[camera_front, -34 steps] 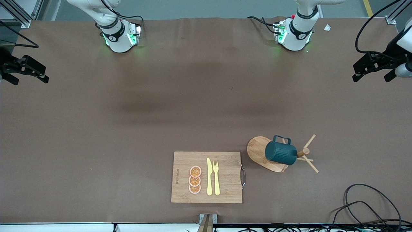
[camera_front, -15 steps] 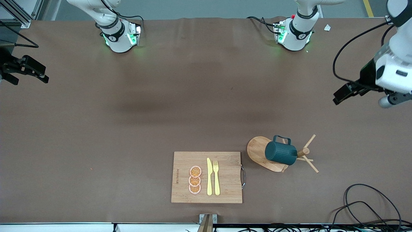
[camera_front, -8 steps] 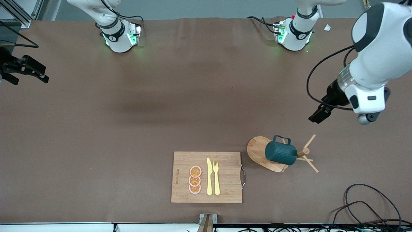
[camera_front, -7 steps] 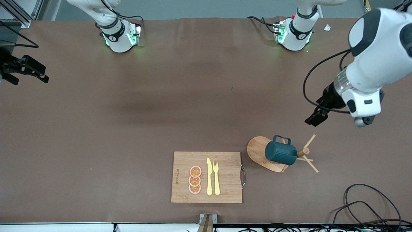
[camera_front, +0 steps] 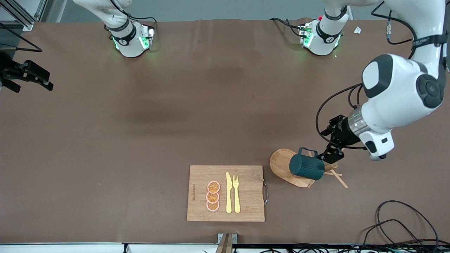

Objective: Transfer cup from left to right arm and place
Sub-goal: 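Reach the left gripper down to the teal mug on the stand, then close the left gripper on the teal mug's body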

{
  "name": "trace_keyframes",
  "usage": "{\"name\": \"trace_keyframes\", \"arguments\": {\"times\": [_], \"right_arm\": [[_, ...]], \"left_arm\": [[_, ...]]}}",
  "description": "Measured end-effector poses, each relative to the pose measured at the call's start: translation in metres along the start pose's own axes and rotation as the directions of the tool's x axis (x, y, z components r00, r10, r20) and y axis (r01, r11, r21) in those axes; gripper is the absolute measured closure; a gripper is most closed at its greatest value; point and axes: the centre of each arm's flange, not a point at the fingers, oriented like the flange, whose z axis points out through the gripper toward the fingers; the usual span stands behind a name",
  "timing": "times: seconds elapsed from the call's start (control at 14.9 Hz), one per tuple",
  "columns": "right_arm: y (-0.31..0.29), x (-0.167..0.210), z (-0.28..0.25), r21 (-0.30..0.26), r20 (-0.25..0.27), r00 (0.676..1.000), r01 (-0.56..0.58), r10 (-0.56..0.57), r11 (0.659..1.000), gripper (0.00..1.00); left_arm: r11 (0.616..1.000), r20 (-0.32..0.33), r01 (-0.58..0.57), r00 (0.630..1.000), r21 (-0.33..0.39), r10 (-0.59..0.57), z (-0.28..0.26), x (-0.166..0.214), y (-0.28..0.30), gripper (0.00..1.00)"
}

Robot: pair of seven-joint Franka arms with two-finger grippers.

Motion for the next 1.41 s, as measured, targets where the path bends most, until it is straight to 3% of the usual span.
{"name": "trace_keyframes", "arguments": {"times": [1.21, 1.41], "right_arm": [[0.000, -0.001, 0.001, 0.000, 0.006, 1.000, 0.000, 0.000, 1.000, 0.00], [0.000, -0.001, 0.001, 0.000, 0.006, 1.000, 0.000, 0.000, 1.000, 0.00]], "left_arm": [[0.984, 0.124, 0.166, 0.980, -0.067, -0.157, 0.090, 0.025, 0.032, 0.00], [0.983, 0.124, 0.166, 0.980, -0.074, -0.156, 0.090, 0.025, 0.033, 0.04]]}}
